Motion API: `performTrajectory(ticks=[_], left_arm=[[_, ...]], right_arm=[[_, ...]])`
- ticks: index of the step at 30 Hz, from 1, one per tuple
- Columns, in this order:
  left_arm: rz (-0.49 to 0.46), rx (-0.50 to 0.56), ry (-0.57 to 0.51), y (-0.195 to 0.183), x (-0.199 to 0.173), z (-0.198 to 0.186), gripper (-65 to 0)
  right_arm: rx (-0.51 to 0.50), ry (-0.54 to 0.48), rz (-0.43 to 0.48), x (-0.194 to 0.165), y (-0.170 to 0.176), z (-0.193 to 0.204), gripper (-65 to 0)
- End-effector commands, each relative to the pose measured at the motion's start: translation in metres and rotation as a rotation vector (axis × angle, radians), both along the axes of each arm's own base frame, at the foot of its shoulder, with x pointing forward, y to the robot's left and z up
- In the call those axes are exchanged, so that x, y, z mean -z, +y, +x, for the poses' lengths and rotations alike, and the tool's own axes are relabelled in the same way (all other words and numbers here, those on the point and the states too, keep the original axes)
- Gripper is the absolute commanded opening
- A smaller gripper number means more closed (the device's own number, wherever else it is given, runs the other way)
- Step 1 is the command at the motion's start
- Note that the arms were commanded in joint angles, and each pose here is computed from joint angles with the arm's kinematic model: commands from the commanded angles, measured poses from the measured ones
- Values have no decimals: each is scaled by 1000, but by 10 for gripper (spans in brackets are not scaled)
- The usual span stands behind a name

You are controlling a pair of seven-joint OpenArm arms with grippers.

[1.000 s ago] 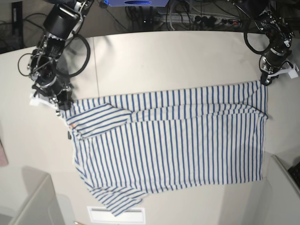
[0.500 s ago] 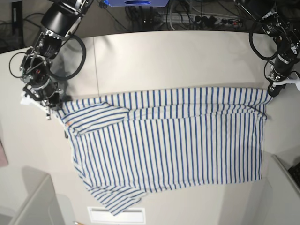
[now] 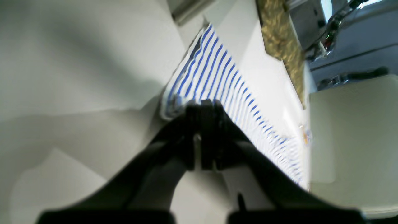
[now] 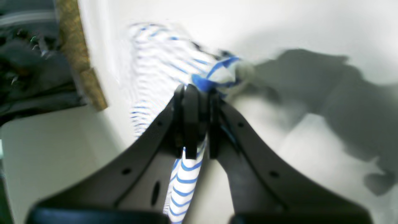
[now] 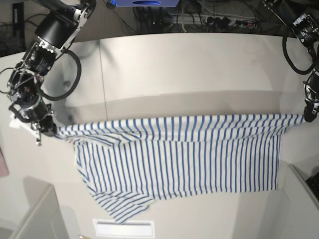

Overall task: Fold the T-shirt properly
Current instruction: 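Lift the edge and drag the shirt toward the robot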

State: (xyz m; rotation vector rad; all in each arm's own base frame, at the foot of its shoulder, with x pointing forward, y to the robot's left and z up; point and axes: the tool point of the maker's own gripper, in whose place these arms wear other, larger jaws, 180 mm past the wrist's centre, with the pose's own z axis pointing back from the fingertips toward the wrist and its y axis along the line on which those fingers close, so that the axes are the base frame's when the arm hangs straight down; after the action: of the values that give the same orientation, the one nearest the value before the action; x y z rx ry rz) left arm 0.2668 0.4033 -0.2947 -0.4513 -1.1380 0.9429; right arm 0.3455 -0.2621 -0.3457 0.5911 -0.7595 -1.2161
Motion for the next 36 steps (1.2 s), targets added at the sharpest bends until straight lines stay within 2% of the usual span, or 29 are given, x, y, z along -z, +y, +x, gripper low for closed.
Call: performTrajectory(ticks=[1,4,11,20,23,28,36], left_arm=[[43,-16,-43,10,-19,3,-650],[44,-15,-3,10,-8,-9,-650],[63,10,128,7,23,-50,-650],[96,38,235,3,37,-87,-650],[118,82,252,-8,35,-88,-650],[138,160,295,-30,39,-96,-650],[144,198,344,-41,44,-111,-650]], right_arm=[[8,-36,-37,-14,-10,7,-650],[-44,6,-1,-3,1,-4,-650],[-55,109,64,37,11,-54,-650],[-24,223,20,66,3,-110,-650],[-29,223,-4,62,1,-118,-650],[32,237,-29,57,-19,-141,-650],[61,306,-48,66,-32,-176,-650]])
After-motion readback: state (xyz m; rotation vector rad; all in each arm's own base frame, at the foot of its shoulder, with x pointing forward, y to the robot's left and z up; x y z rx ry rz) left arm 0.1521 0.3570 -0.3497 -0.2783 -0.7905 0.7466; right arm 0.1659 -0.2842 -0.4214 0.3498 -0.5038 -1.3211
